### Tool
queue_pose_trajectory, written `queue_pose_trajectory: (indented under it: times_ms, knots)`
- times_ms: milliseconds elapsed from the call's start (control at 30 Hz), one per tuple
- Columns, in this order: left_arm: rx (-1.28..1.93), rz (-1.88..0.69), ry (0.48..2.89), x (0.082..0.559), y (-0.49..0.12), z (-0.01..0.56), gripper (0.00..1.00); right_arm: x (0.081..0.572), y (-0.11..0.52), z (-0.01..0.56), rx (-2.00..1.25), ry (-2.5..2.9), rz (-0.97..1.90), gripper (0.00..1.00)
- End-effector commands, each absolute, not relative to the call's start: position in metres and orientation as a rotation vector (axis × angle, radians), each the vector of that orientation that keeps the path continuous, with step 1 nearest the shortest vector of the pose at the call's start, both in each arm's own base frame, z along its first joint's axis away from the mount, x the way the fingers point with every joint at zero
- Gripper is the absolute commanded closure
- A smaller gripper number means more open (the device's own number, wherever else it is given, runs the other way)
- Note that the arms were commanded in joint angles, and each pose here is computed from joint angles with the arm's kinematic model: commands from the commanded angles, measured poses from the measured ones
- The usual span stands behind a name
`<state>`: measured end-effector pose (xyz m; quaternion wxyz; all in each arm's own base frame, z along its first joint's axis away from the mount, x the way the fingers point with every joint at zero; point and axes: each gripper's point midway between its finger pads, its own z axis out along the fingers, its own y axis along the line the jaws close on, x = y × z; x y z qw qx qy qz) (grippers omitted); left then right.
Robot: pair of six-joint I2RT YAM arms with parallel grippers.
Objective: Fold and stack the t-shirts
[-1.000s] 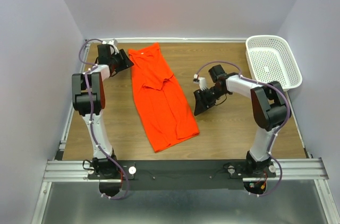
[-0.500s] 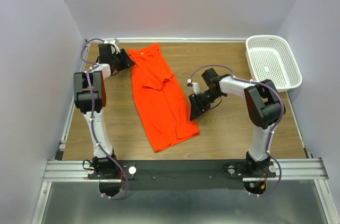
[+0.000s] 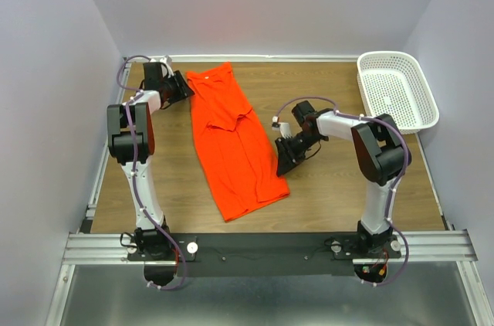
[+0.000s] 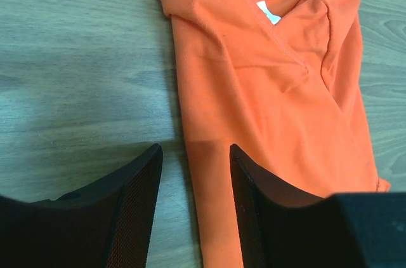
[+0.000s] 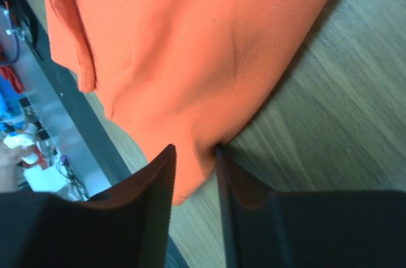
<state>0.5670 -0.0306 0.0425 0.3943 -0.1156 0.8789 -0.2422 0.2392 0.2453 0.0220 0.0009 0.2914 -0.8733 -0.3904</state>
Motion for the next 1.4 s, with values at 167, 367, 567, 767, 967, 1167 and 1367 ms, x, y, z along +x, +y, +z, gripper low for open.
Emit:
queue_pose_trajectory:
  times_ms: [167,367,567,767,967,1167,1367]
  knots:
    - [-0.243,-0.651,2.279,0.566,-0.041,0.034,0.50,0.236,0.240,-0.003,0.885,-2.752,-1.091,0.70]
    - [-0.204,-0.682,2.287,0.567,-0.046,0.036,0.67,0.236,0.239,-0.004,0.878,-2.756,-1.081,0.82]
    - [-0.174,-0.708,2.297,0.565,-0.051,0.036,0.79,0.237,0.237,-0.003,0.884,-2.768,-1.067,0.90]
    - [-0.170,-0.704,2.301,0.566,-0.050,0.037,0.93,0.239,0.238,-0.003,0.894,-2.774,-1.064,0.92]
    - [-0.203,-0.643,2.306,0.563,-0.040,0.041,1.00,0.243,0.234,0.002,0.920,-2.806,-1.035,0.94]
    - [-0.287,-0.601,2.306,0.534,-0.016,0.042,1.00,0.254,0.215,0.009,0.905,-2.872,-1.009,0.96]
    - [-0.335,-0.559,2.301,0.507,0.002,0.053,1.00,0.266,0.186,0.011,0.892,-2.910,-0.965,0.96]
